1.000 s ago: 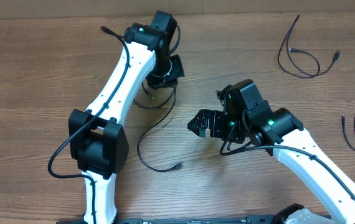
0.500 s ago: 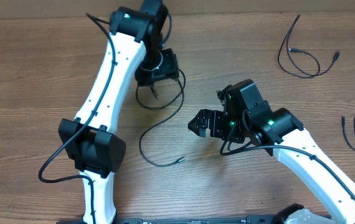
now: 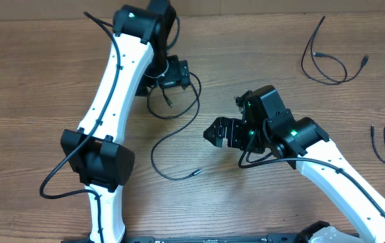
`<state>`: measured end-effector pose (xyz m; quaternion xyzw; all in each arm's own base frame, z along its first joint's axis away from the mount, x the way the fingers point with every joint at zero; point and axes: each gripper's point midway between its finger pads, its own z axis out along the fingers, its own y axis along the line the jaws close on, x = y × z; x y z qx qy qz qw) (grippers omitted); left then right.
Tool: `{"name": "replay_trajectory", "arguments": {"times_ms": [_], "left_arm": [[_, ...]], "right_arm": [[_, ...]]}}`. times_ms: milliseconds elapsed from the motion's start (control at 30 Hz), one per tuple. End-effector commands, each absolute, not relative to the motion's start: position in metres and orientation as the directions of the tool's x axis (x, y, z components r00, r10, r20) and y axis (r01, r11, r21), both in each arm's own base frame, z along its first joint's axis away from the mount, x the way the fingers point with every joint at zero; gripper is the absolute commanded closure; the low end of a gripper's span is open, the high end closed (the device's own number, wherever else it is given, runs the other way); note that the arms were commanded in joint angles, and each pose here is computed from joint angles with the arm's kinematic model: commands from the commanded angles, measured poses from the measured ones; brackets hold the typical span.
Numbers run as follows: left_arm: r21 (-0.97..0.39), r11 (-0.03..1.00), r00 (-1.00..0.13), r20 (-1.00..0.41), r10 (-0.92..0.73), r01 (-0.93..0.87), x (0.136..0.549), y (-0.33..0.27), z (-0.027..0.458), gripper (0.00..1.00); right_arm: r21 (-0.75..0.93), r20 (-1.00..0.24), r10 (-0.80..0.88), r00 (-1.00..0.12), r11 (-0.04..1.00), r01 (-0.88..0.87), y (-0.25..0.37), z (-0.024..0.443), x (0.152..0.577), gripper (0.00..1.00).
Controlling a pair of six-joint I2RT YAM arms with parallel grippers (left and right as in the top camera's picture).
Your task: Untangle cables
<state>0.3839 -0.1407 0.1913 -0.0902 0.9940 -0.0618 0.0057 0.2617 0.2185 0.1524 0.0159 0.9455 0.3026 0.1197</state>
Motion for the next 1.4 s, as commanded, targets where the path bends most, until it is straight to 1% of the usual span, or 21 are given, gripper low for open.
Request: {"name": "replay_trajectory", "arguments": {"times_ms": [0,100,200,300,433,567,667,767,900,933,1067,1167,1233,1367], "left_arm": [[-0.170,0.964,-0.957,-0.173,-0.235,-0.206,0.394,-0.109,0.250,0.00],[-0.217,0.950,-0.923,-0.264,-0.280,-0.225,0.384,-0.091,0.289,0.00],[-0.233,0.945,-0.884,-0.357,-0.301,-0.227,0.368,-0.077,0.325,0.01],[-0.213,0.948,-0.832,-0.459,-0.311,-0.236,0.349,-0.061,0.356,0.00],[-0.231,0.947,-0.775,-0.547,-0.317,-0.225,0.323,-0.052,0.390,0.00],[-0.242,0.945,-0.746,-0.582,-0.322,-0.219,0.302,-0.046,0.404,0.01],[-0.217,0.943,-0.741,-0.584,-0.332,-0.252,0.286,-0.036,0.400,0.00],[-0.175,0.926,-0.739,-0.562,-0.372,-0.333,0.270,-0.022,0.384,0.00],[-0.127,0.906,-0.742,-0.533,-0.406,-0.404,0.254,-0.010,0.356,0.00],[-0.114,0.904,-0.754,-0.515,-0.408,-0.412,0.250,-0.009,0.335,0.00],[-0.091,0.895,-0.773,-0.470,-0.425,-0.437,0.248,-0.009,0.301,0.01],[-0.049,0.896,-0.804,-0.422,-0.419,-0.441,0.246,-0.009,0.279,0.00],[-0.031,0.896,-0.815,-0.403,-0.417,-0.443,0.246,-0.008,0.270,0.00],[-0.007,0.893,-0.813,-0.410,-0.413,-0.451,0.247,-0.004,0.268,0.01]], "right_arm": [[0.545,-0.282,0.130,-0.951,0.837,-0.047,0.215,0.151,0.277,0.00],[0.536,-0.351,0.150,-0.924,0.842,-0.067,0.217,0.154,0.296,0.00],[0.545,-0.409,0.160,-0.898,0.833,-0.099,0.225,0.155,0.316,0.00],[0.522,-0.483,0.100,-0.870,0.831,-0.194,0.239,0.150,0.332,0.00],[0.464,-0.507,0.089,-0.857,0.866,-0.185,0.241,0.129,0.345,0.00],[0.415,-0.525,0.098,-0.846,0.897,-0.154,0.234,0.120,0.353,0.00],[0.415,-0.544,0.105,-0.833,0.896,-0.159,0.235,0.124,0.357,0.00],[0.419,-0.555,0.107,-0.825,0.893,-0.165,0.236,0.127,0.359,0.00],[0.419,-0.557,0.109,-0.824,0.893,-0.166,0.236,0.127,0.360,0.00],[0.418,-0.556,0.108,-0.824,0.893,-0.165,0.236,0.127,0.360,0.00],[0.403,-0.564,0.110,-0.819,0.902,-0.156,0.233,0.126,0.362,0.00],[0.369,-0.584,0.069,-0.809,0.910,-0.189,0.231,0.126,0.362,0.00],[0.342,-0.600,0.034,-0.799,0.914,-0.218,0.230,0.126,0.363,0.00],[0.290,-0.617,0.037,-0.786,0.939,-0.183,0.220,0.120,0.370,0.00]]}}
